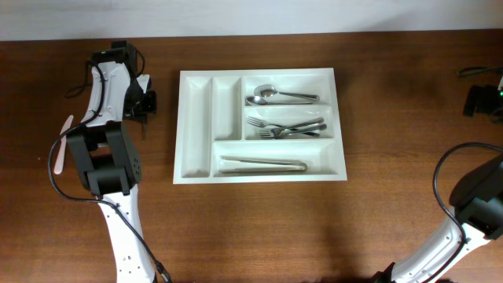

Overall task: Pack container
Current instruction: 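Lower and close the left gripper on the spoon handle, then lift the spoon and carry it with the left gripper over the tray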

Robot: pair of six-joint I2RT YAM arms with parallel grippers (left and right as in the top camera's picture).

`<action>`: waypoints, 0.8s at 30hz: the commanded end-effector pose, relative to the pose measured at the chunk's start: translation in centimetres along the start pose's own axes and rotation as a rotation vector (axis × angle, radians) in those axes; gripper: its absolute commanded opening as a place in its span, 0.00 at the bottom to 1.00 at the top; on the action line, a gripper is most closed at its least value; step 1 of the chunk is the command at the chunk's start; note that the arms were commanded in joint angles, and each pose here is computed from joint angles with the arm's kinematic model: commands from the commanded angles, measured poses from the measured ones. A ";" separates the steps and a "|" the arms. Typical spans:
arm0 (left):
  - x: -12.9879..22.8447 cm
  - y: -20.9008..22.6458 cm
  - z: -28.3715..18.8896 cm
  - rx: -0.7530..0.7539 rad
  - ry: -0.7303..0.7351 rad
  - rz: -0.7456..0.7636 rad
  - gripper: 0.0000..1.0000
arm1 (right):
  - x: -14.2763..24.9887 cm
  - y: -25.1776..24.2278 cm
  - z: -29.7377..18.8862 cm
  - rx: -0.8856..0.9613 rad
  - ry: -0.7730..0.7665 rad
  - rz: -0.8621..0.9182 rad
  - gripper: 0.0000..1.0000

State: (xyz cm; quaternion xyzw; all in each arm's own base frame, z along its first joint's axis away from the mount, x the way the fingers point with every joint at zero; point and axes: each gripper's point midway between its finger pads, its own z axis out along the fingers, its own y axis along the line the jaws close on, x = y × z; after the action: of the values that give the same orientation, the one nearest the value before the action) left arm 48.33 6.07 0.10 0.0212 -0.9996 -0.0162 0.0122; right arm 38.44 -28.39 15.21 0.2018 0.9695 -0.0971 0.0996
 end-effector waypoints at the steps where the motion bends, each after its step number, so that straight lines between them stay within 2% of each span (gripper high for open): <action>1: 0.6 0.3 0.7 -0.011 0.042 0.001 0.02 | -0.2 0.2 -0.7 -0.007 -0.020 -0.001 0.99; 5: 0.6 0.0 -1.1 -0.011 0.039 0.007 0.02 | -0.2 0.2 -0.7 -0.006 -0.019 -0.001 0.99; 12: -0.1 -2.2 -7.2 0.001 -0.025 0.031 0.02 | -0.2 0.2 -0.7 -0.006 -0.019 -0.001 0.99; 17: 0.2 -5.6 -10.2 0.062 -0.059 0.067 0.02 | -0.2 0.2 -0.7 -0.006 -0.019 -0.001 0.99; 24: 0.8 -11.1 -10.9 0.217 -0.046 0.049 0.02 | -0.2 0.2 -0.7 -0.006 -0.019 -0.001 0.98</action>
State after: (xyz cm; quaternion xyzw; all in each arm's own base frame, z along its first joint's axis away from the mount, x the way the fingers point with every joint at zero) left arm 48.34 -2.94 10.16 -0.0230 -0.9989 0.0393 -0.0118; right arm 38.44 -28.40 15.22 0.2017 0.9695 -0.0974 0.0997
